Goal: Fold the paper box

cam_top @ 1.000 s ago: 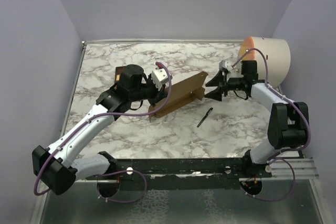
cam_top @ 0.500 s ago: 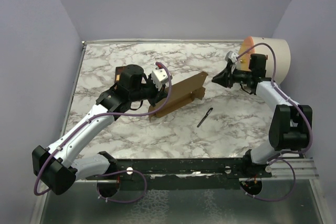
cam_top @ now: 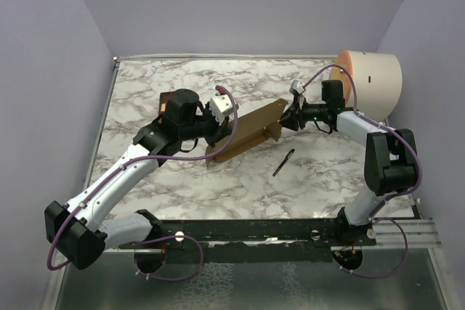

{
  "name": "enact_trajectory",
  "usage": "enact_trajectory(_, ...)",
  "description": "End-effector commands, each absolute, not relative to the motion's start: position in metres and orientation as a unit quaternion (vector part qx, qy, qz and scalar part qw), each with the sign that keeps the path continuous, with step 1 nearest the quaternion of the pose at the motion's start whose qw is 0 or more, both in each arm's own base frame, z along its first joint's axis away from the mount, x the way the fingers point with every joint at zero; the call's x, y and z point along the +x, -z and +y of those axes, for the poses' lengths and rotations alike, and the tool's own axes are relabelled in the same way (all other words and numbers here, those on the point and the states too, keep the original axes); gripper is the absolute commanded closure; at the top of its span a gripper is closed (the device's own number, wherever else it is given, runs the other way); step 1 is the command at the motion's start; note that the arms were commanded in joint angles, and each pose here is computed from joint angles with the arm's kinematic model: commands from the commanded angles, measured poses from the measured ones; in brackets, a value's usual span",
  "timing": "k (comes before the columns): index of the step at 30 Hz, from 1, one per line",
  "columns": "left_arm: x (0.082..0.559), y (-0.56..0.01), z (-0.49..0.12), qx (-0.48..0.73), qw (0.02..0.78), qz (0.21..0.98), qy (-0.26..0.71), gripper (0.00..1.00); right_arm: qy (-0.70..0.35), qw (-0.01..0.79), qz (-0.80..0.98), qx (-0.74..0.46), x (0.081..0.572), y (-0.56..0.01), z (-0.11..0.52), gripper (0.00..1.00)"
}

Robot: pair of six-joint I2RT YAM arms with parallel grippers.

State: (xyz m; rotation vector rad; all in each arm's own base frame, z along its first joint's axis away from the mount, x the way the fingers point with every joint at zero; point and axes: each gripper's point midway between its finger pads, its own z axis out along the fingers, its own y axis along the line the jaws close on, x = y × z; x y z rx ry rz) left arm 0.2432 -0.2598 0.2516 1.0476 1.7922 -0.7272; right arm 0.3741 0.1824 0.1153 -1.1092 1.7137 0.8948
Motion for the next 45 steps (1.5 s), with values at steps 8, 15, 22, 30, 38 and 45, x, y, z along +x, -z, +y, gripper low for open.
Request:
enact_trajectory(8, 0.242, -0.25, -0.265, 0.431, 0.44, 0.727, 0.305, 1.0, -0.413, 0.419, 0.65, -0.481, 0.344, -0.106, 0.197, 0.6)
enact_trajectory(15, 0.241, -0.249, -0.265, 0.431, 0.439, 0.727, 0.306, 1.0, -0.442, 0.408, 0.644, -0.473, 0.34, -0.105, 0.203, 0.57)
enact_trajectory(22, 0.241, -0.247, -0.266, 0.431, 0.437, 0.727, 0.307, 1.0, -0.446, 0.415, 0.658, -0.443, 0.35, -0.107, 0.207, 0.56)
enact_trajectory(30, 0.242, -0.247, -0.267, 0.432, 0.435, 0.727, 0.31, 1.0, -0.455, 0.423, 0.648, -0.44, 0.349, -0.111, 0.216, 0.55)
enact_trajectory(38, 0.243, -0.246, -0.27, 0.433, 0.433, 0.726, 0.313, 1.0, -0.456, 0.431, 0.658, -0.415, 0.348, -0.115, 0.22, 0.56)
enact_trajectory(45, 0.243, -0.245, -0.272, 0.434, 0.429, 0.726, 0.318, 1.0, -0.452, 0.445, 0.671, -0.384, 0.355, -0.116, 0.225, 0.62)
